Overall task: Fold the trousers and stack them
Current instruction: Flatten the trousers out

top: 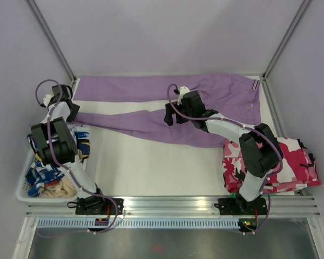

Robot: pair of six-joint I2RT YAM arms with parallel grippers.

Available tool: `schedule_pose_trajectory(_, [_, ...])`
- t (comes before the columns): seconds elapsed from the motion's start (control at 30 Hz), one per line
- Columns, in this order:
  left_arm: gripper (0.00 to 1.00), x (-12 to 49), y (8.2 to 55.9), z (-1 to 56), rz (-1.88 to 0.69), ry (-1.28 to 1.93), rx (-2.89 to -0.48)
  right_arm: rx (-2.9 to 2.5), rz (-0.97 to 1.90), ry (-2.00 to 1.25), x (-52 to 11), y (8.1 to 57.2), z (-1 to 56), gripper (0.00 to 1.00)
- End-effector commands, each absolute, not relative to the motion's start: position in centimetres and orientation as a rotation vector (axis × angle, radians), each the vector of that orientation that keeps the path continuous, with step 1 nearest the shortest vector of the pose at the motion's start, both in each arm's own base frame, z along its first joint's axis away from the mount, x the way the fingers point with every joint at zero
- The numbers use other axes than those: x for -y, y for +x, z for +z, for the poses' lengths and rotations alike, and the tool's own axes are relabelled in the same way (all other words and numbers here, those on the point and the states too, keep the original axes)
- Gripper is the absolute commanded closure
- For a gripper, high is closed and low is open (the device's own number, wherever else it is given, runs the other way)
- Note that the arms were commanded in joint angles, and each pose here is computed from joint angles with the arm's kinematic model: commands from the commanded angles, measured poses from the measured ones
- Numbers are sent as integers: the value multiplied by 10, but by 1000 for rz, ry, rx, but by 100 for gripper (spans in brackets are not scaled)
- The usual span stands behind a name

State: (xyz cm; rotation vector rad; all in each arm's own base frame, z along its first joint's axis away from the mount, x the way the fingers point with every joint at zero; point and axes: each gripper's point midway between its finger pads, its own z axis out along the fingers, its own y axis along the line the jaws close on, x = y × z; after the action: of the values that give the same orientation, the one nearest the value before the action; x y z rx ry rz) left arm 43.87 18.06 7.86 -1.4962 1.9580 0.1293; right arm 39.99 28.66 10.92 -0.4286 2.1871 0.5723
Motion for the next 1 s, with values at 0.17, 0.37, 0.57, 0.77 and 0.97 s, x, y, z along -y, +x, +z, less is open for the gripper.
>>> schedule_pose_trajectory(0.17, [94, -191, 444, 68, 107, -1511, -1947, -2117, 589, -424, -293, 410, 133, 2])
schedule_pose_trajectory(0.37, [98, -193, 453, 76, 88, -1479, -1940, -2123, 589, -419, -293, 411, 131, 2])
schedule_pose_trajectory(0.57, [98, -202, 473, 120, 65, -1360, -1871, -2123, 573, -425, -291, 411, 129, 2])
schedule_pose_trajectory(0.77, [98, -199, 492, 155, 14, -1221, -1869, -2117, 586, -422, -295, 415, 127, 2])
schedule_pose_trajectory(0.97, [2, -178, 473, 130, -51, -1296, -1987, -2119, 616, -419, -301, 417, 125, 2])
